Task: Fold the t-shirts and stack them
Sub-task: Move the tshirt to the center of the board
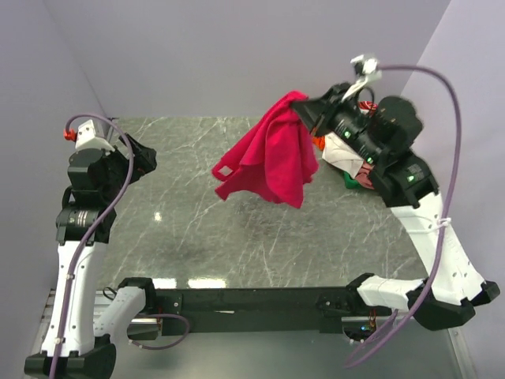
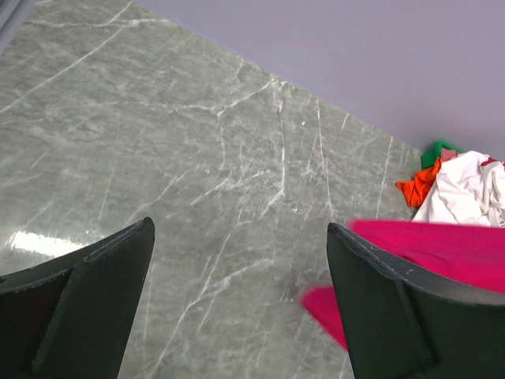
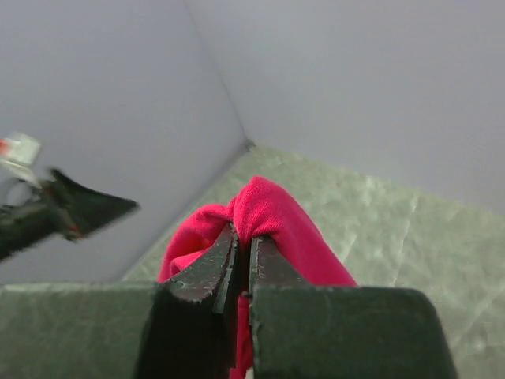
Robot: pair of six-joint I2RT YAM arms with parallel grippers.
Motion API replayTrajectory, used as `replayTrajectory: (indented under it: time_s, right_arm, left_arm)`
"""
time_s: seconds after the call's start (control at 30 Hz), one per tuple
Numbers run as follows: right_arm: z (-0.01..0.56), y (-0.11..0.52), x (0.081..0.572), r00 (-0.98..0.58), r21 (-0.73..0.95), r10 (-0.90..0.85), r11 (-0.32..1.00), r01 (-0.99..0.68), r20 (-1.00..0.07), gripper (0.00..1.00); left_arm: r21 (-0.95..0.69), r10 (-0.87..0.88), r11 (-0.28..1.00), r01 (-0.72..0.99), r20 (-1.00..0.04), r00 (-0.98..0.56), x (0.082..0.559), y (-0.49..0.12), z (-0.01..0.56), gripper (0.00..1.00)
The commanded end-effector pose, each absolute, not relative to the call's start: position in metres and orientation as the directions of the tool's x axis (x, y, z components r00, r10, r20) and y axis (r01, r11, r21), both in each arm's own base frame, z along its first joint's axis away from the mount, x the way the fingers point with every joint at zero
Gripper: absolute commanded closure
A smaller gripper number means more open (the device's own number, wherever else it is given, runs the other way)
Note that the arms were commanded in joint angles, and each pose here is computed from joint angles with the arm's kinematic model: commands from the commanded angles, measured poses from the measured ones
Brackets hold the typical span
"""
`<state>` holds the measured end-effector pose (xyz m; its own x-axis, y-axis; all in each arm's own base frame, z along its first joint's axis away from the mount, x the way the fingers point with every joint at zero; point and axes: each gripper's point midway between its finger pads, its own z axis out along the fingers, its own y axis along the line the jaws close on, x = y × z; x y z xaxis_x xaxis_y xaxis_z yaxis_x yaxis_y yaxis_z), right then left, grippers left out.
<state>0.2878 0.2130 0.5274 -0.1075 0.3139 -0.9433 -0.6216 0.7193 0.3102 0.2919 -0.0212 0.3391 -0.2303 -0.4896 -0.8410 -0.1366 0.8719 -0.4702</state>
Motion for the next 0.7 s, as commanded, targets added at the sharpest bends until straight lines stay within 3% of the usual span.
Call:
replayTrajectory:
  time_s: [0.0, 0.1, 0.17, 0.23, 0.37, 0.67]
  right_arm:
    - [0.481, 0.197, 0.305, -0.149, 0.359, 0.332, 0.776, -0.518, -0.932, 0.99]
    - [0.407, 0.144, 0.326, -0.227, 0.416, 0.361, 0.863, -0.288, -0.905, 0.50]
    - [0.350, 0.117, 0.323, -0.319, 0.434, 0.367, 0.884, -0.173, -0.874, 0.24]
    - [0.326, 0.095, 0.312, -0.335, 0.394, 0.342, 0.913, -0.101, -0.878, 0.17]
    - [0.258, 0.071, 0.280, -0.451, 0.322, 0.299, 0.946, 0.027, -0.841, 0.15]
    - [0.177, 0.093, 0.237, -0.584, 0.484, 0.416, 0.874, 0.044, -0.698, 0.17]
  left_arm:
    - [-0.471, -0.497, 0.868, -0.157, -0.832, -0.247, 0.276, -0.020, 0.339, 0.04]
    - [-0.498, -0.521, 0.853, -0.157, -0.802, -0.292, 0.272, -0.027, 0.319, 0.07]
    - [-0.518, -0.537, 0.842, -0.151, -0.772, -0.341, 0.269, -0.035, 0.304, 0.09]
    - [-0.530, -0.551, 0.830, -0.173, -0.733, -0.399, 0.267, -0.040, 0.278, 0.10]
    - [-0.553, -0.576, 0.807, -0.207, -0.659, -0.484, 0.261, -0.052, 0.236, 0.14]
    - [-0.494, -0.560, 0.812, -0.311, -0.509, -0.653, 0.261, -0.091, 0.146, 0.23]
